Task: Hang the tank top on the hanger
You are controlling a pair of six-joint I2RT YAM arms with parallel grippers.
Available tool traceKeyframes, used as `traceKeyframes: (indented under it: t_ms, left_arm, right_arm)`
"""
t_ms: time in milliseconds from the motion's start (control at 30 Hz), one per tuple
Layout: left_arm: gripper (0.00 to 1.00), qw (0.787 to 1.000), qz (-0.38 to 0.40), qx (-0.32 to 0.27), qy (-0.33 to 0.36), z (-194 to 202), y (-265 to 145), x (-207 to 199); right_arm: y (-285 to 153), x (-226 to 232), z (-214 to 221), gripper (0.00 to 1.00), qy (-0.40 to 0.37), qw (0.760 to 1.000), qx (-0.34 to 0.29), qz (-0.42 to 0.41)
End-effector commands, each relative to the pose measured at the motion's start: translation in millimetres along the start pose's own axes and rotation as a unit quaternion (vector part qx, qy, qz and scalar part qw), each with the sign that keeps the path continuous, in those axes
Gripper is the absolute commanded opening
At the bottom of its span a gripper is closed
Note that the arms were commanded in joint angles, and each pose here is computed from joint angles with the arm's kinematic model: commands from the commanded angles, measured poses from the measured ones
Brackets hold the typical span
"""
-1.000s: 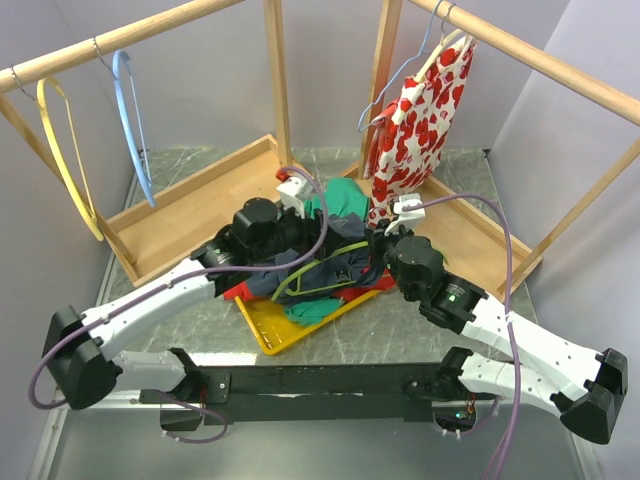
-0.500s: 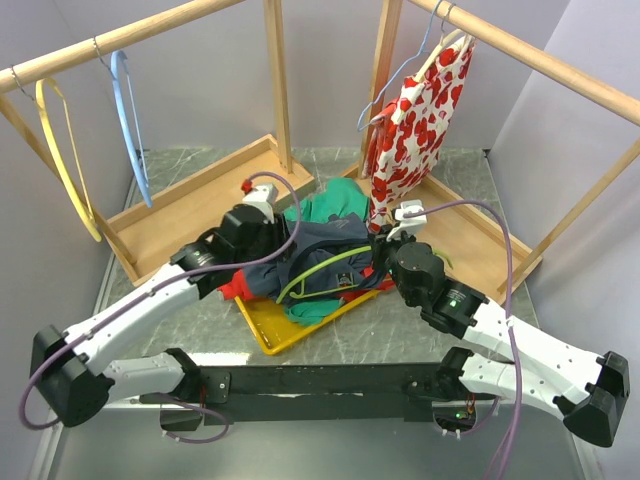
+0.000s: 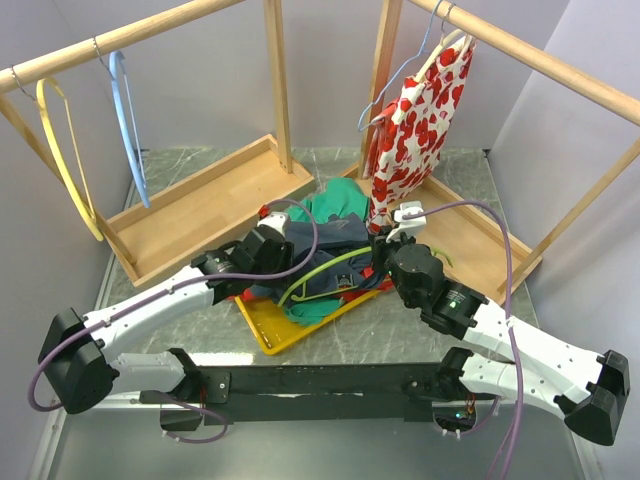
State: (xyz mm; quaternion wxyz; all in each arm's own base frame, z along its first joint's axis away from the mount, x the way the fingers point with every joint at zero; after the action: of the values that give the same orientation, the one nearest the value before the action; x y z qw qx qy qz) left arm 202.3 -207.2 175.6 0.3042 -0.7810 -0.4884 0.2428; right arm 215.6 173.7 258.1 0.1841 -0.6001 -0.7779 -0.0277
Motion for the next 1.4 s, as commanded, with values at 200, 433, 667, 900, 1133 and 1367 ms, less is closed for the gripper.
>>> traceKeyframes:
  t_ms: [200,433,667,900,1133,1367]
  left_arm:
    - [0.10,1.000,-0.017,-0.013,-0.009,5.5,-7.0,6.8]
    - [0.01,0.999,-0.014,-0.048,-0.022,4.7,-27.6,14.0]
    - [0.01,0.994,-0.007,-0.094,-0.047,-6.2,-52.8,18.5]
    - [0.01,0.992,0.037,-0.113,-0.046,-20.4,-72.0,8.6]
    - [0.01,0.984,0.076,-0.152,-0.044,-41.1,-92.3,0.0]
    - [0.01,0.969,0.114,-0.210,-0.056,-87.3,-112.3,-16.5]
  right_arm:
    - [-2.3,-3.2,-23.6,0.00,0.028,0.998,-0.054,0.032]
    - [0.5,-10.6,-30.9,0.00,0.033,0.993,-0.068,0.086]
    - [5.4,-14.4,-30.2,0.00,0.025,0.990,-0.071,0.118]
    - [7.3,-11.4,-38.6,0.00,0.035,0.988,-0.081,0.127]
    - [9.8,-3.2,-45.3,0.00,0.033,0.989,-0.084,0.114]
    - [6.5,18.8,-53.8,0.00,0.047,0.993,-0.085,0.072]
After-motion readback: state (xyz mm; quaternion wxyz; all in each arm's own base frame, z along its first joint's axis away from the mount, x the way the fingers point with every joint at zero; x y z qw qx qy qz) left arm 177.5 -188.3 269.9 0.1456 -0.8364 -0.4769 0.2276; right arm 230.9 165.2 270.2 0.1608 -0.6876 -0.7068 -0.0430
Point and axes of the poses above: each gripper's point midway between its finger pads, its own y axis out along the fingers, its own x axis along the line the jaws close on, z = x × y, the point moved 5 cm from there along -y, back along the fingers, and after that the axes turned 11 degrees about y, right-handed, at the moved point
